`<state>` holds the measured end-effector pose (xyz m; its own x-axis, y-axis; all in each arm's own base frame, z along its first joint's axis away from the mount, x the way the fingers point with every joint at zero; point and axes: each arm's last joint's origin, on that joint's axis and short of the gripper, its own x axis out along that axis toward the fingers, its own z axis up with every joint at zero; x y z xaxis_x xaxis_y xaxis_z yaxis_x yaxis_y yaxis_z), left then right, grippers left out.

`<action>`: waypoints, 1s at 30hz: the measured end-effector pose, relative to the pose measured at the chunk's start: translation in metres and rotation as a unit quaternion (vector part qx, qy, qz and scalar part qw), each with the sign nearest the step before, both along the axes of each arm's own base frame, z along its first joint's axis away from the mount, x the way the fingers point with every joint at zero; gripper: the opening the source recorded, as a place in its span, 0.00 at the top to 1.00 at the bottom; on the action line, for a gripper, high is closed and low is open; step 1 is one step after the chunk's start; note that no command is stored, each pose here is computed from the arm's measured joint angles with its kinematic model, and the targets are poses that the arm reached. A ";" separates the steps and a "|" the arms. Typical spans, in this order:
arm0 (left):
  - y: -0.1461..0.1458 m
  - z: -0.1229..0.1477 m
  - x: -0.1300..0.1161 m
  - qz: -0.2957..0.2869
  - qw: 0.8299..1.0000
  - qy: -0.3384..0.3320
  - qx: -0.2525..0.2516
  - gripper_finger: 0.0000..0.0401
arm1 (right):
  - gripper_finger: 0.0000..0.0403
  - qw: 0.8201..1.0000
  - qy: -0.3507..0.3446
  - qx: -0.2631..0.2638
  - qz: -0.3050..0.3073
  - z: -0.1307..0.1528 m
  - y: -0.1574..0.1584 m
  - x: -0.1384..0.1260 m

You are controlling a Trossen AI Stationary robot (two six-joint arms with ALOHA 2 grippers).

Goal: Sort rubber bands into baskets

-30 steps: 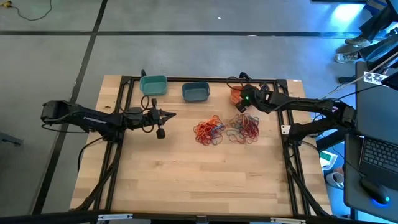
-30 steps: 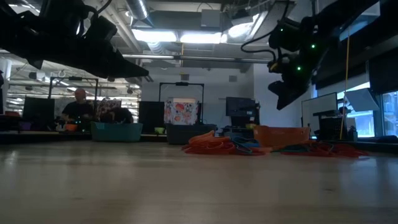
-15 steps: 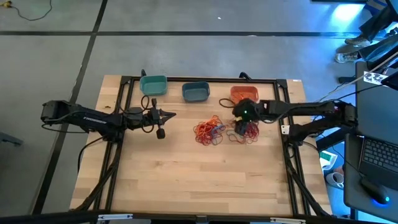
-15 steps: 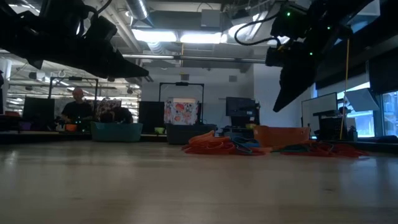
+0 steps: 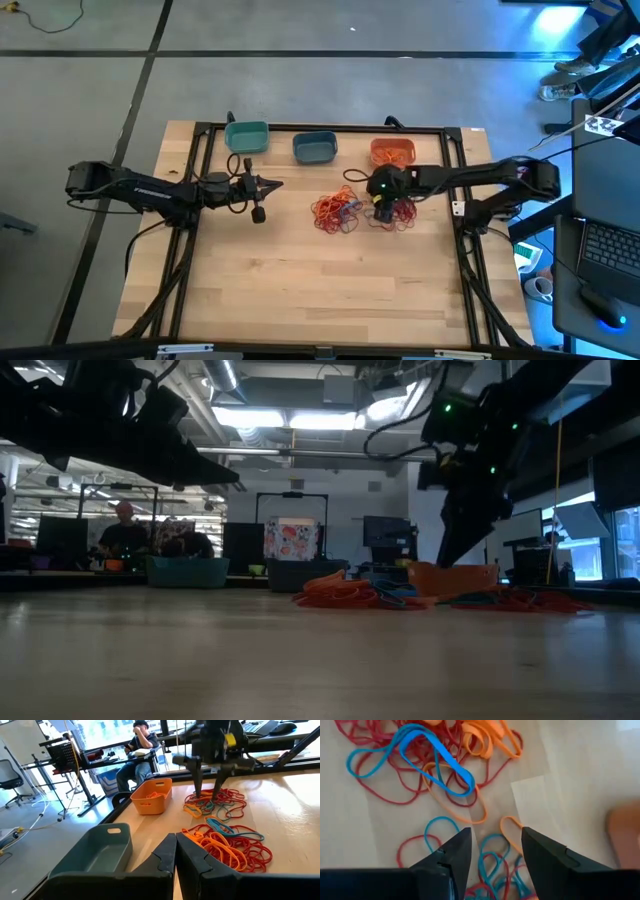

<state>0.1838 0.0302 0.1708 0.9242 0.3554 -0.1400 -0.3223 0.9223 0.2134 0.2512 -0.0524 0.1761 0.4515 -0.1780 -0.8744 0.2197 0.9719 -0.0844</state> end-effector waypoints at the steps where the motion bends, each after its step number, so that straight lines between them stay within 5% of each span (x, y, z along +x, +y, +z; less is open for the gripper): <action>1: 0.000 0.000 0.000 0.000 1.000 0.000 0.000 0.99 | 0.57 1.000 0.005 -0.001 0.004 -0.004 0.000 0.002; 11: 0.000 0.000 0.000 0.000 1.000 0.000 0.000 0.99 | 0.59 0.996 0.070 -0.048 -0.019 -0.038 -0.006 0.012; 25: 0.000 0.000 0.000 0.000 1.000 0.000 0.000 0.99 | 0.98 0.991 0.078 -0.096 -0.049 -0.042 -0.013 0.013; 30: 0.000 0.000 0.000 0.000 1.000 0.000 0.000 0.99 | 0.97 0.986 0.085 -0.129 -0.067 -0.041 -0.015 0.012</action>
<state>0.1837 0.0303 0.1708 0.9240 0.3557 -0.1402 -0.3226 0.9221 0.2135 0.2636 -0.0677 0.1351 0.2603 -0.4519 -0.8532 0.3052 0.8769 -0.3713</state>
